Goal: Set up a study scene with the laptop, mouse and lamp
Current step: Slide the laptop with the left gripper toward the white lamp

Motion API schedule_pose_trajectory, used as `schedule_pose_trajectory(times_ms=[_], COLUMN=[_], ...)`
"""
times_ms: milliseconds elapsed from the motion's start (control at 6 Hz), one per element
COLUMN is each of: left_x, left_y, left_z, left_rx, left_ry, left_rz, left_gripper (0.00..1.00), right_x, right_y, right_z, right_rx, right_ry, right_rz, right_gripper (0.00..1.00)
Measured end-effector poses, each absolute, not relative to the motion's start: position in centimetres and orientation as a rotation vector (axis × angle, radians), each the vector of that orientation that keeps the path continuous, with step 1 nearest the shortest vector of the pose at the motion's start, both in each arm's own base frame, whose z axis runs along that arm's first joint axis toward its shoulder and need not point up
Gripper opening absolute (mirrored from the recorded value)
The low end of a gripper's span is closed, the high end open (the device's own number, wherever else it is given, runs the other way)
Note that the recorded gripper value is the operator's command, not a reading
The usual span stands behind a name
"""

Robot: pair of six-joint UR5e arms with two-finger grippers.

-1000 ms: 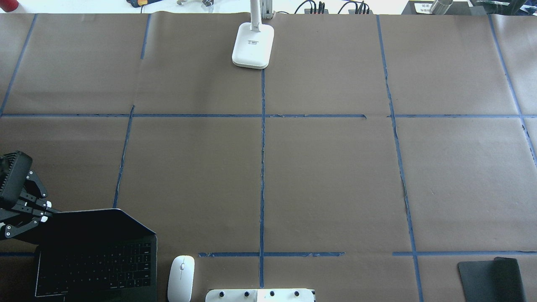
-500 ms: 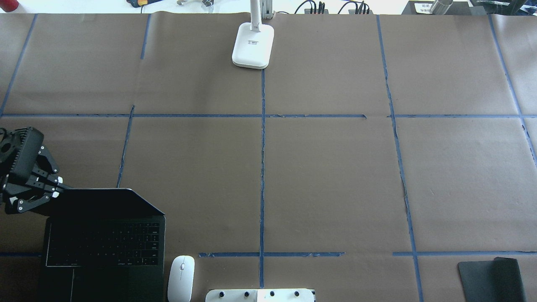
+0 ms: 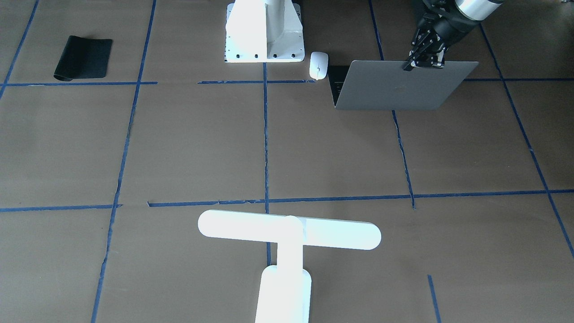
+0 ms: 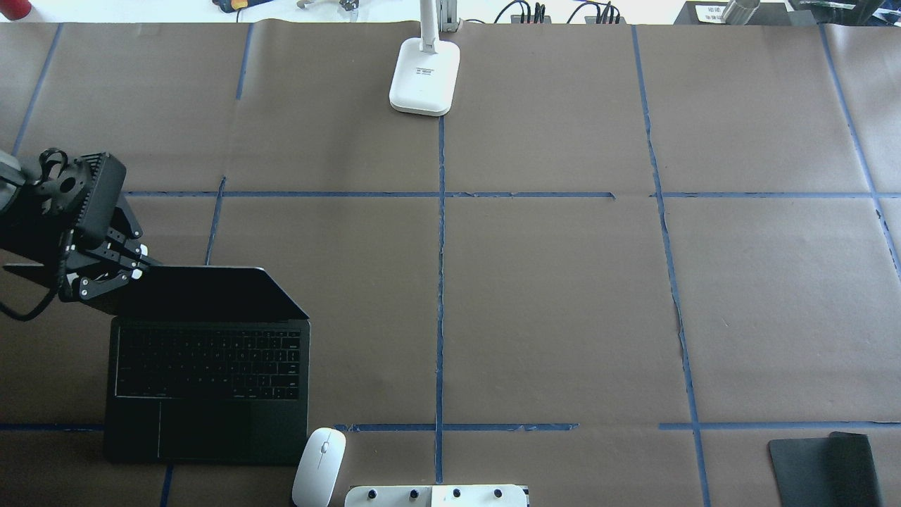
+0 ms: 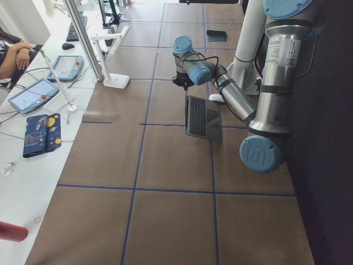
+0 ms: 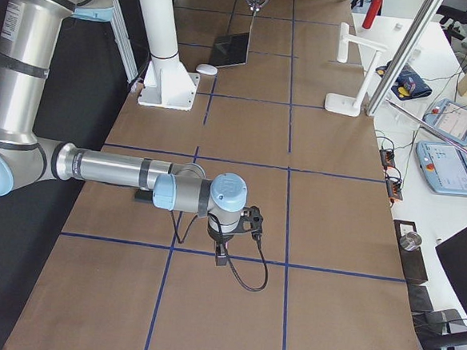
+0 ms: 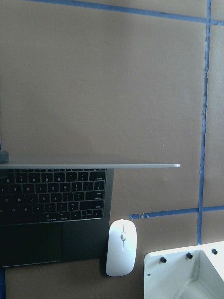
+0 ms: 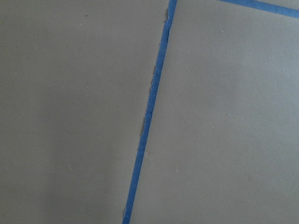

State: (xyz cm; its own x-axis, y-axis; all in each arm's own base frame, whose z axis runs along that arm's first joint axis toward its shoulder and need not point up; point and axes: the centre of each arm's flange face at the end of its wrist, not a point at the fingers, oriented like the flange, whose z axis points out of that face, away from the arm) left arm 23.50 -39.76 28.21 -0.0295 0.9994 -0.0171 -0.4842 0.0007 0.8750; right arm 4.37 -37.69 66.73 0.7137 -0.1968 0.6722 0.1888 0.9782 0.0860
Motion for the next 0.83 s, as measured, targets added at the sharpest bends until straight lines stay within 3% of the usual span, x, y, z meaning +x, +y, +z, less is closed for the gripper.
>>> schedule_pose_trajectory(times_ms=[833], left_x=[30.9], left_y=[-52.7], left_z=[21.5], left_rx=[0.867], left_ry=[0.747], left_rz=[1.385], left_gripper=[0.01], right_x=[4.4], right_y=[-37.7], right_z=[66.7], right_rx=[0.012], right_ry=[-0.746], right_rz=[-0.213], right_gripper=[1.00])
